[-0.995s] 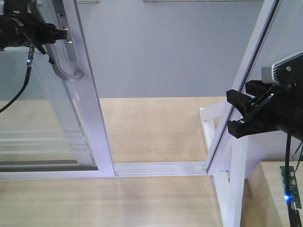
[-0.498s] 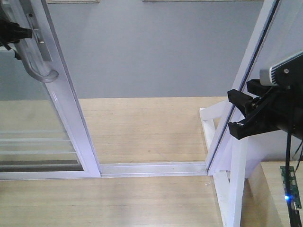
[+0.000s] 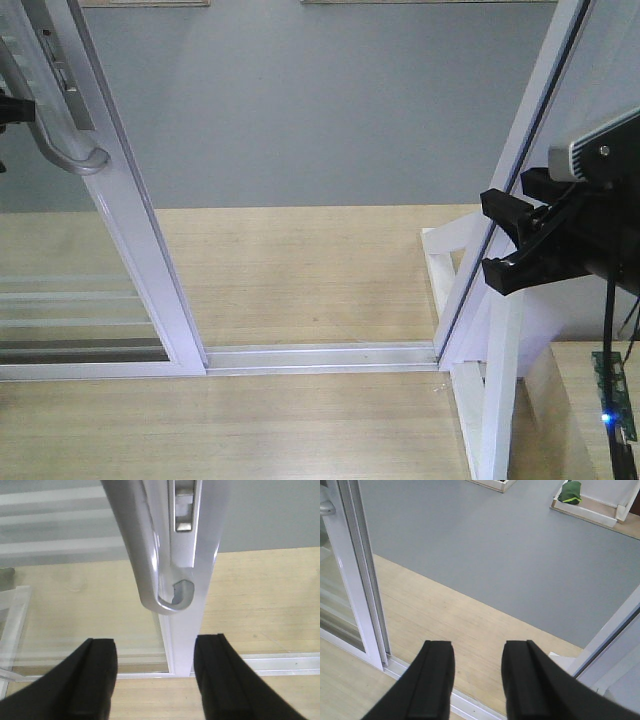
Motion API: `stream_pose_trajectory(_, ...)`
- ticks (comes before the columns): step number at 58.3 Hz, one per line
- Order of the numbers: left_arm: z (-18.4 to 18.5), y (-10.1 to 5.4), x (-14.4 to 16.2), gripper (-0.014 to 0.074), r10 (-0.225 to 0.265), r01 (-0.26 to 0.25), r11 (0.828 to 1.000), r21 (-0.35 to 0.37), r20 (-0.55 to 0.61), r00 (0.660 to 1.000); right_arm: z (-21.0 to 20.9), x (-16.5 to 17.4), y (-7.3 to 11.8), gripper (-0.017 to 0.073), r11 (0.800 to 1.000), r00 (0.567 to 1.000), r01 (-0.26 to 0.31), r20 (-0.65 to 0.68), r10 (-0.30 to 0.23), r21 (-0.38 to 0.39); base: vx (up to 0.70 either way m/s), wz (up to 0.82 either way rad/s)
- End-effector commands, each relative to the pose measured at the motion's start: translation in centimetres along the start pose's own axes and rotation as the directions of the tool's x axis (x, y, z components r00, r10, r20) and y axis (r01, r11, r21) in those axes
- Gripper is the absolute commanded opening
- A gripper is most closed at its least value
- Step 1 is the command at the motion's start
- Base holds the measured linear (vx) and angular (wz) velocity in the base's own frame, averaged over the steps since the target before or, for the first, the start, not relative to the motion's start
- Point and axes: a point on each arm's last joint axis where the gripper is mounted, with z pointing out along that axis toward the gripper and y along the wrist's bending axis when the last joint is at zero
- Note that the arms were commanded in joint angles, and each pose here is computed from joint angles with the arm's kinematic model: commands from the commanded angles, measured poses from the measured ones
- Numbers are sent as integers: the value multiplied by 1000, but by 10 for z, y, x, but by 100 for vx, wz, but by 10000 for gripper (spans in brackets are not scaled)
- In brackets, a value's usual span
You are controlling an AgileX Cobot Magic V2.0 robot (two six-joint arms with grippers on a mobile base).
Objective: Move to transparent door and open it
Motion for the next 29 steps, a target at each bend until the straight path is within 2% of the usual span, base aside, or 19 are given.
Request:
stream_pose_trajectory(1,-40,-2,-9,460,-52,50,999,14,158,986,-6,-17,-2,316,1000,994,9,113,-10,10,0,0)
stream_pose_trajectory(7,-66,-6,3,460,-129,120,991,58,191,973,-6,-17,-2,316,1000,994,9,113,-10,10,0,0)
stream_pose_trajectory(13,-89,-10,16,460,-184,167,981,95,215,959,-6,-17,-2,316,1000,994,9,113,-10,10,0,0)
stream_pose_trajectory(19,-105,-15,32,460,-229,208,968,138,163,960,-6,-17,-2,316,1000,994,9,113,-10,10,0,0)
stream_pose_trajectory(22,-113,-17,38,460,-237,215,964,155,135,962,-6,-17,-2,316,1000,994,9,113,-10,10,0,0)
stream_pose_trajectory(29,-125,-20,48,460,-221,207,964,169,73,972,-6,-17,-2,316,1000,994,9,113,-10,10,0,0)
